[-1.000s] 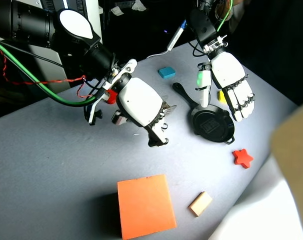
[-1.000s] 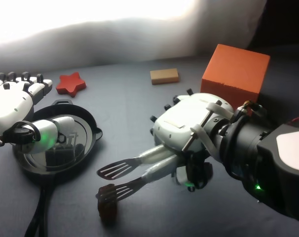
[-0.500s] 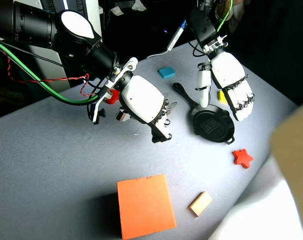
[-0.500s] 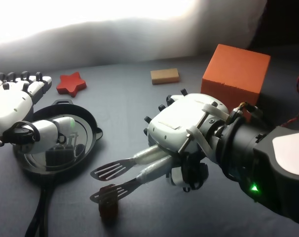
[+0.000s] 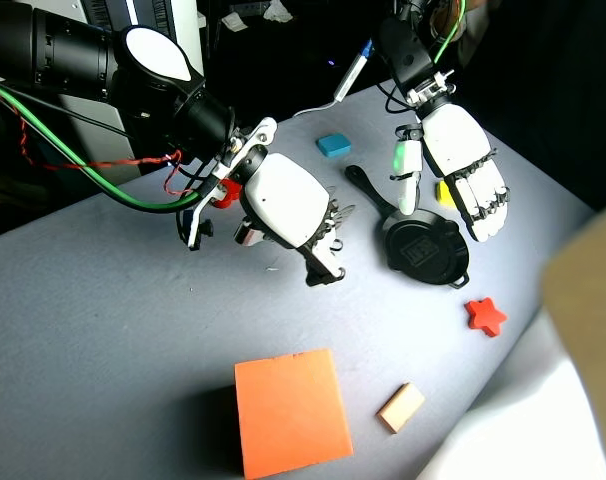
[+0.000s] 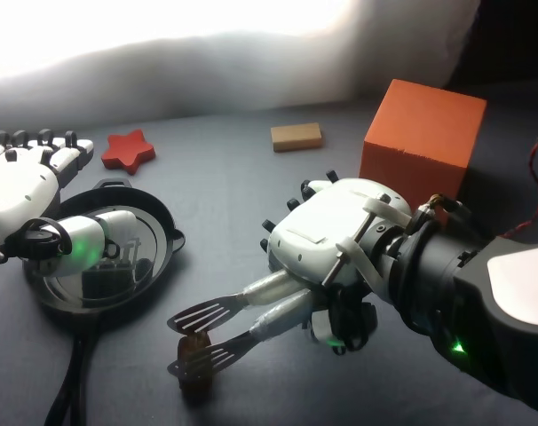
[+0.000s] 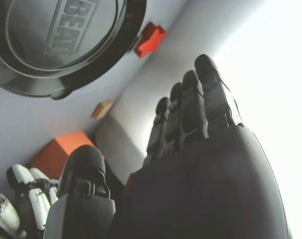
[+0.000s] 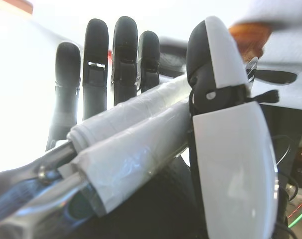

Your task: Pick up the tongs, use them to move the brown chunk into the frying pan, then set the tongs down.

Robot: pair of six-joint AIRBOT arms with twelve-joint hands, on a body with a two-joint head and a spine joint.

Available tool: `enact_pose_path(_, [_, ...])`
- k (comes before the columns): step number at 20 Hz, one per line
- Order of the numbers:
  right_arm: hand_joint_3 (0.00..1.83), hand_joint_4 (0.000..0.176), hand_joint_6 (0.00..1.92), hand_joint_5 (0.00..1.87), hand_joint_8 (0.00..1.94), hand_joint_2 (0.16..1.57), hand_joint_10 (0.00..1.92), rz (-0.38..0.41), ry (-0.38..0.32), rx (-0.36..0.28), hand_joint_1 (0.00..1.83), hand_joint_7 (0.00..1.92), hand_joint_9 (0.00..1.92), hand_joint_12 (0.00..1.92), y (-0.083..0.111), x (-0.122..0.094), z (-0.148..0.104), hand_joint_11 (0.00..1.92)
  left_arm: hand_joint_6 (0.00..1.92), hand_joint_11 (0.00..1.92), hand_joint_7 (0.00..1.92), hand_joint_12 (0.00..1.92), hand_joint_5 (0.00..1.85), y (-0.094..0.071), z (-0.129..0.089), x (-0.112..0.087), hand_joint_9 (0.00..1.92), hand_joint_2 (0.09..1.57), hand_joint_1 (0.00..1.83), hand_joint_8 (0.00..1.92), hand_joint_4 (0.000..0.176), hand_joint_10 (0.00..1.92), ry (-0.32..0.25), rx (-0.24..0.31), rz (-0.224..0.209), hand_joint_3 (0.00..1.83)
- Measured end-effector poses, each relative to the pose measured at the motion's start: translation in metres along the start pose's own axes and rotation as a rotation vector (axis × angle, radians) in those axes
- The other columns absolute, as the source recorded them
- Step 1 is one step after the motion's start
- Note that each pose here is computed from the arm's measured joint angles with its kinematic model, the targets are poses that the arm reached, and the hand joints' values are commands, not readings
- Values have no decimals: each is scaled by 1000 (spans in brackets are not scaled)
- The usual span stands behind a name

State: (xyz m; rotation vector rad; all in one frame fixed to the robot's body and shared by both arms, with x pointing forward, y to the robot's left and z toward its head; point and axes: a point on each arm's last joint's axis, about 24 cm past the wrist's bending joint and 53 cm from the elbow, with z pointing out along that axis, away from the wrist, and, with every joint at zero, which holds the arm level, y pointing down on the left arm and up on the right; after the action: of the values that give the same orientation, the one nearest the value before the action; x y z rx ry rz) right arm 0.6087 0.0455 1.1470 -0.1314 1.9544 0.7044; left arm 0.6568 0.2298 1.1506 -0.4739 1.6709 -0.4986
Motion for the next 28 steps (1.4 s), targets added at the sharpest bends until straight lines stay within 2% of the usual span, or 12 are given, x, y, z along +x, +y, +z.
enact_pose_path(2, [0,0,178,757,7,1173,492,-8,-3,-3,1018,877,618,1493,0,0,0,169,5,0,45,300,31,0,0,0,57,1313,0,1,25,4,0,0,0,0])
enact_pose_path(3, [0,0,181,764,9,1172,493,-12,-5,-4,1018,884,626,1492,1,0,1,176,17,0,76,382,71,0,0,0,83,1307,0,8,20,13,0,-1,0,0])
enact_pose_path(5, [0,0,178,761,7,1182,487,-14,-6,-6,988,880,625,1492,2,0,2,183,11,0,75,406,73,0,0,0,82,1300,0,3,18,8,0,1,0,0])
enact_pose_path(6, [0,0,176,757,6,1187,486,-21,-4,-8,990,878,622,1493,2,2,3,181,7,0,87,492,68,0,0,0,97,1293,0,5,21,12,1,-1,-1,0])
enact_pose_path(8, [3,0,182,753,2,1203,501,-18,2,-4,984,870,602,1539,0,4,4,143,11,0,50,325,53,0,0,0,58,1304,0,1,13,1,0,0,0,1])
enact_pose_path(15, [0,0,193,753,6,1197,522,-31,4,-14,1012,875,596,1534,5,9,8,138,3,0,54,259,56,0,0,0,47,1306,0,3,10,4,0,0,-1,0])
enact_pose_path(16, [1,0,195,754,5,1203,523,-31,6,-19,996,873,592,1534,6,9,8,140,5,0,59,157,65,0,0,0,48,1321,0,3,5,3,0,0,-1,4])
enact_pose_path(19, [0,0,220,798,19,1196,545,-32,5,-20,1010,911,624,1528,7,9,8,191,4,0,39,284,45,-1,0,2,39,1308,0,2,10,5,3,1,-2,0])
enact_pose_path(20, [37,0,1100,755,28,1212,562,-35,6,-19,1067,943,648,1530,6,11,9,247,0,0,26,296,25,-1,0,3,34,1306,0,0,18,3,5,2,-2,0])
enact_pose_path(21, [14,0,1307,729,33,1238,586,-38,6,-20,1076,966,665,1536,6,11,8,259,4,0,29,268,33,-2,0,3,34,1310,0,1,20,2,5,3,-2,0])
enact_pose_path(24, [0,0,1300,762,58,1226,644,-42,4,-21,1095,1039,743,1498,6,11,9,375,3,0,41,345,37,-2,0,3,50,1300,0,1,19,5,5,3,-3,0])
enact_pose_path(28, [0,0,1146,868,87,1171,610,-48,8,-25,1129,1162,903,1402,6,16,9,565,11,0,68,366,75,-1,0,3,60,1303,0,4,17,6,5,2,-3,0])
